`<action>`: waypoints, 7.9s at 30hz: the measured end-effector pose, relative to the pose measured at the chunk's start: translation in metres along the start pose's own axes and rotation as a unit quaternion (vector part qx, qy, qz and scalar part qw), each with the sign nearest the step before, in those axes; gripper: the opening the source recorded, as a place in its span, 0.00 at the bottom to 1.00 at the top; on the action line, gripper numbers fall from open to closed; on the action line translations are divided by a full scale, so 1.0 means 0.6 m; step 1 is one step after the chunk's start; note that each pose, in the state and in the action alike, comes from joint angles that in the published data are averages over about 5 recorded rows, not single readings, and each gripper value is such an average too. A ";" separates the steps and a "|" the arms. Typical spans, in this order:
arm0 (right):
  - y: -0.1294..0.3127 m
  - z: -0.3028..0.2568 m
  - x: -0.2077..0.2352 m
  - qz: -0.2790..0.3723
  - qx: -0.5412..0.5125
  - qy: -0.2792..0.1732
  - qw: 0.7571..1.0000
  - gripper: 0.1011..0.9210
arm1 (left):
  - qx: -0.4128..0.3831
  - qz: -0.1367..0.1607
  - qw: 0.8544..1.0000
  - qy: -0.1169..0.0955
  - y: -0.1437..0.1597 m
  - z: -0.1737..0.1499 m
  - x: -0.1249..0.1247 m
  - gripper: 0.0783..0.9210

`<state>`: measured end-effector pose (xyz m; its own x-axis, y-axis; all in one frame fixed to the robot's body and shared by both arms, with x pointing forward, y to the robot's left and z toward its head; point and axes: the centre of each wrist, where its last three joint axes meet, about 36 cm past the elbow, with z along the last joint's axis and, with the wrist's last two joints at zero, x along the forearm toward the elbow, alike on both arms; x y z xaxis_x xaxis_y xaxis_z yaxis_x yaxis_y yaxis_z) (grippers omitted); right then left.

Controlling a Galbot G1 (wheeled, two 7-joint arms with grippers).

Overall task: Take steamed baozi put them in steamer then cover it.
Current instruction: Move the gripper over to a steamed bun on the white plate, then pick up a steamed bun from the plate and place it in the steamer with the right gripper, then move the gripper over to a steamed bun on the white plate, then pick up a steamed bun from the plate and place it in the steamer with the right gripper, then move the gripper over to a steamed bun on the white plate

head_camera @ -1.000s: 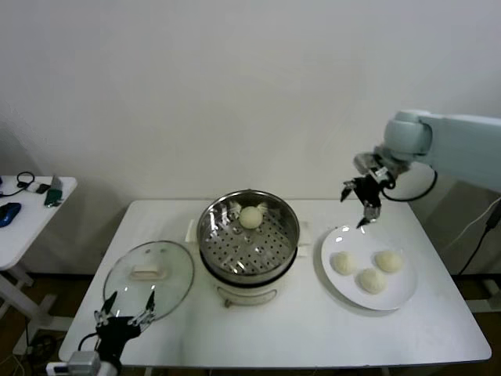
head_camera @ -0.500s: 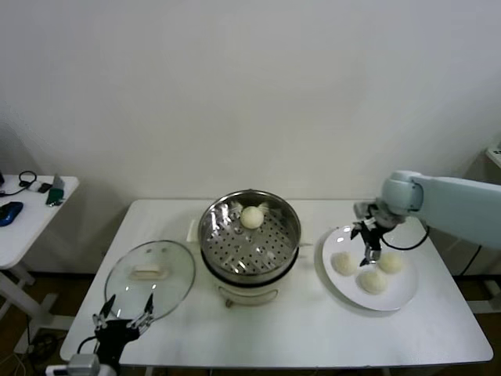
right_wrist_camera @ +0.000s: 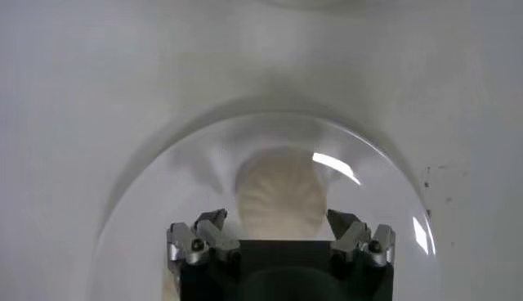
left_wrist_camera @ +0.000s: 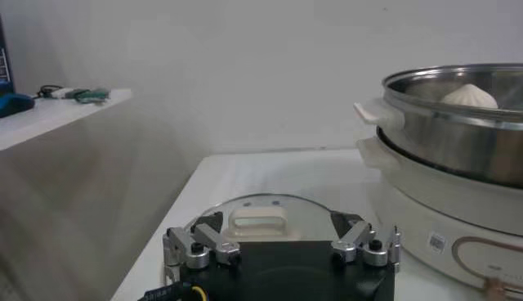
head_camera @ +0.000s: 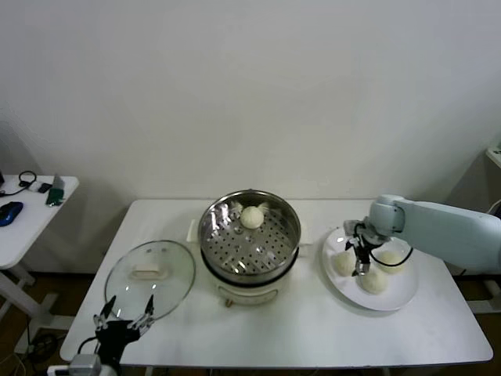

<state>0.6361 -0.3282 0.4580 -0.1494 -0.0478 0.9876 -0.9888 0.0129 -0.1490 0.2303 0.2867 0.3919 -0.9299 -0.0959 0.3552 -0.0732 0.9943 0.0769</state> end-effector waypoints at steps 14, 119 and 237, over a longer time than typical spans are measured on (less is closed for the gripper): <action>-0.014 0.001 0.005 0.005 -0.004 -0.004 1.000 0.72 | 0.000 -0.001 1.000 -0.003 -0.002 0.000 0.000 0.88; 0.034 0.067 0.166 -0.038 0.040 0.002 0.998 0.88 | -0.002 0.001 1.000 -0.024 -0.012 -0.034 -0.001 0.88; -0.074 -0.343 0.344 -0.004 0.464 -0.010 0.886 0.88 | -0.024 -0.033 0.999 -0.030 -0.004 -0.034 0.025 0.88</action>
<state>0.6504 -0.1328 0.6785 -0.1328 -0.0615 0.9892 -0.5670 -0.8139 -0.1267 0.2236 0.2819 0.4160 -0.9436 -0.1568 0.2917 -0.1191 0.9825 0.1429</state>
